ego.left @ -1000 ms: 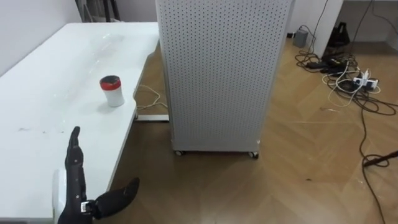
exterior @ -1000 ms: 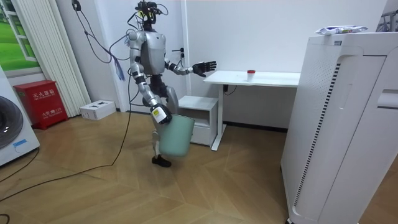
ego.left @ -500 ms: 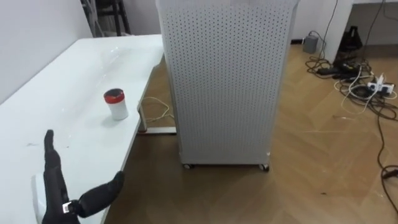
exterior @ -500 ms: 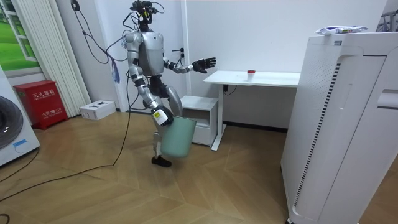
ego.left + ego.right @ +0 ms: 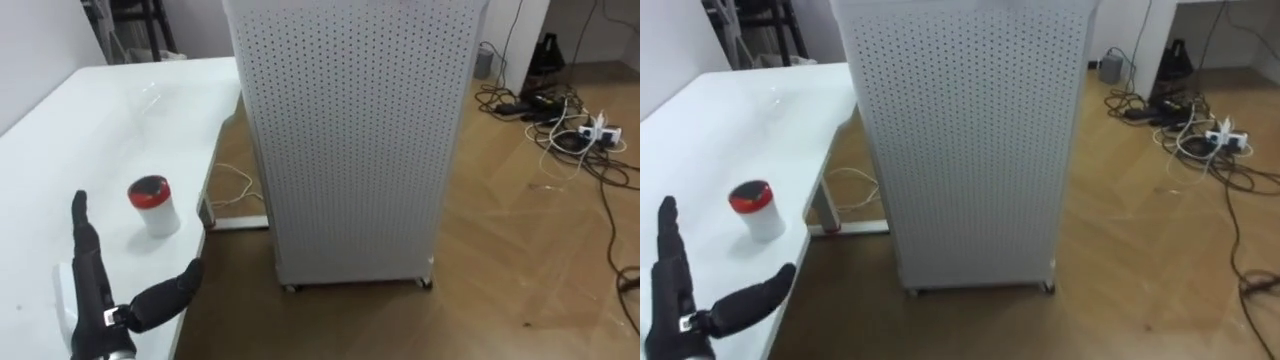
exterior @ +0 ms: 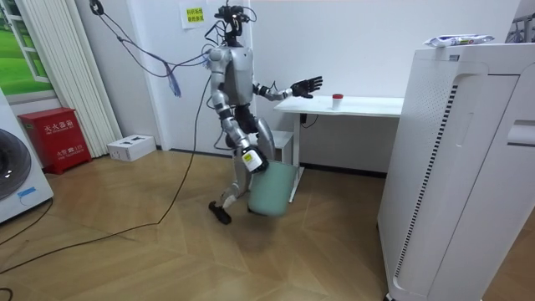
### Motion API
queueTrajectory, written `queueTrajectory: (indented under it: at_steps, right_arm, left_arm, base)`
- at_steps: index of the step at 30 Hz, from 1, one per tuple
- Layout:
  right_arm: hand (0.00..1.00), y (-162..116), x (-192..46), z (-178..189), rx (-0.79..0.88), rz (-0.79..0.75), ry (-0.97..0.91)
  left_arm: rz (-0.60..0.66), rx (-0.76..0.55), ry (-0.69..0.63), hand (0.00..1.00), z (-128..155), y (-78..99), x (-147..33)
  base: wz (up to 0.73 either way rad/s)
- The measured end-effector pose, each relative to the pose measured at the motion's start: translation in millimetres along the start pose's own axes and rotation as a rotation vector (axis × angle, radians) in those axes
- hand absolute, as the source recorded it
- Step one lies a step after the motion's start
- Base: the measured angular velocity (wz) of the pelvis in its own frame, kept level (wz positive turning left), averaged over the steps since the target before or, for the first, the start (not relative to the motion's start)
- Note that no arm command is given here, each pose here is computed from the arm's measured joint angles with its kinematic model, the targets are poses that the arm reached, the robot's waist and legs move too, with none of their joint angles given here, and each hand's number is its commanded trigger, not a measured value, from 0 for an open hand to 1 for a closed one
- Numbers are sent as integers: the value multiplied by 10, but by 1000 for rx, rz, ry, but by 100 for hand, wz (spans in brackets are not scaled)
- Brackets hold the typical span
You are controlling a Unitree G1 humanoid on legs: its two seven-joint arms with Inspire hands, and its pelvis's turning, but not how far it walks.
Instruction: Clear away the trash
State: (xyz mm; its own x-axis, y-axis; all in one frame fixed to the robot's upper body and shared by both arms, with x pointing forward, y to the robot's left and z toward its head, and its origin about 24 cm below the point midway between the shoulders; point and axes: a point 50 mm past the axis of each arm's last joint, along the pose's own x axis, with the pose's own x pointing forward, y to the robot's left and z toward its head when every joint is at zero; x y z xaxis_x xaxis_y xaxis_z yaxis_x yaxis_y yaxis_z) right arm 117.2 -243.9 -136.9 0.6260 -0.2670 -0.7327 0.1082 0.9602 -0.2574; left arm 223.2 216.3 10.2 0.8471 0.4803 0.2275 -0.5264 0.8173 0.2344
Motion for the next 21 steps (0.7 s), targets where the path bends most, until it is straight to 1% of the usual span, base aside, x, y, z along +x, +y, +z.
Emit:
queueTrajectory:
  at_steps: [4, 11, 16, 21]
  right_arm:
    - [100, 28, 42, 113, 22, 30, -31]
    - [100, 25, 37, 98, -2, 26, -28]
    - [100, 36, 43, 121, -2, 44, -36]
    - [100, 57, 52, 196, -4, 70, -62]
  left_arm:
    - [4, 3, -12, 0, 19, 4, 30]
    - [4, 7, -4, 0, 0, 5, 9]
    - [1, 32, 34, 0, -91, 32, -51]
    - [17, 35, 38, 0, -100, 47, -64]
  base:
    - [6]
    - [23]
    - [-7]
    - [0]
